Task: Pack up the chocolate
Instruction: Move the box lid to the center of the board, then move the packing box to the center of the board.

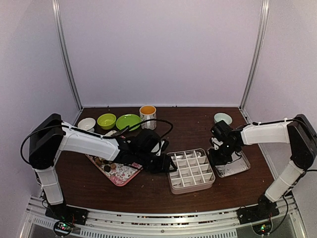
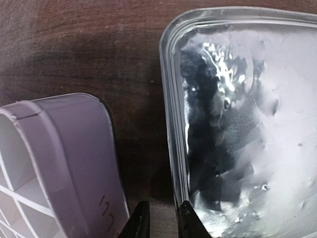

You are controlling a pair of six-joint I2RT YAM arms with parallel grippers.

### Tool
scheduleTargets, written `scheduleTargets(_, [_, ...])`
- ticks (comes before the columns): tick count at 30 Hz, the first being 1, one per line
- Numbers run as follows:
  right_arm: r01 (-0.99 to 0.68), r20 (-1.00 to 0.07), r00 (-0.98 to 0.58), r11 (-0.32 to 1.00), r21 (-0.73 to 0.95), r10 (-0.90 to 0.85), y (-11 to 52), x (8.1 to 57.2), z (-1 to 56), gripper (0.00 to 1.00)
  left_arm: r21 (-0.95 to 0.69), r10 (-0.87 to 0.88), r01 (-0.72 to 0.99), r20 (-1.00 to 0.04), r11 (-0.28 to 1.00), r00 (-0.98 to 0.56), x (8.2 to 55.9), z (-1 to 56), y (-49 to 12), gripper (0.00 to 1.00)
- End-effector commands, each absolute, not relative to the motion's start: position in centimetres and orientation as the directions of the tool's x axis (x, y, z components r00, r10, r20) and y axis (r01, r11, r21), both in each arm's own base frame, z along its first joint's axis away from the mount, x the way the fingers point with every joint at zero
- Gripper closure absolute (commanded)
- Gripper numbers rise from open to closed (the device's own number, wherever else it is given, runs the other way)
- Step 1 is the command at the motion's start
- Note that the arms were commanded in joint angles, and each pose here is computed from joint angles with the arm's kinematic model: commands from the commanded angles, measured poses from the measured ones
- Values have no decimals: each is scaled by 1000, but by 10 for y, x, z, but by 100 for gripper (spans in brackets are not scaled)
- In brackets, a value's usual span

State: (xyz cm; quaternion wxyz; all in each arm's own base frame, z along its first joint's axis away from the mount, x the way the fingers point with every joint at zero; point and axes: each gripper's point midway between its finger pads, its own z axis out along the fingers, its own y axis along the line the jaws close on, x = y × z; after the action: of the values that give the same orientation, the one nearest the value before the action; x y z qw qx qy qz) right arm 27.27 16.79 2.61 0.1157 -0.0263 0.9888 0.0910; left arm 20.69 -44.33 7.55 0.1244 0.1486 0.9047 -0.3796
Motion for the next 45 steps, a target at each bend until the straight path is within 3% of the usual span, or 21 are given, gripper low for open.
scheduleTargets(1, [-91, -256, -967, 954, 286, -16, 188, 272, 37, 78, -695, 127, 352, -355, 627, -926, 227, 82, -445, 48])
scheduleTargets(7, [-96, -299, -954, 955, 281, -8, 186, 276, 48, 77, -695, 143, 362, -353, 622, -924, 234, 79, -450, 49])
scheduleTargets(13, [-72, -463, -885, 975, 211, 35, 163, 290, 87, 72, -697, 131, 360, -361, 620, -923, 243, 81, -450, 49])
scheduleTargets(27, [-152, -670, -733, 932, 329, 117, 159, 282, 149, 70, -651, 198, 458, -434, 605, -879, 262, 101, -469, 51])
scheduleTargets(32, [-182, -714, -687, 918, 353, 138, 157, 277, 163, 69, -507, 226, 490, -495, 709, -839, 270, 108, -433, 51])
scheduleTargets(37, [-218, -738, -660, 904, 367, 141, 158, 272, 171, 68, -249, 303, 488, -532, 837, -791, 277, 103, -374, 49])
scheduleTargets(45, [-231, -734, -661, 888, 397, 156, 163, 272, 170, 67, 21, 465, 512, -451, 859, -762, 276, 74, -325, 48])
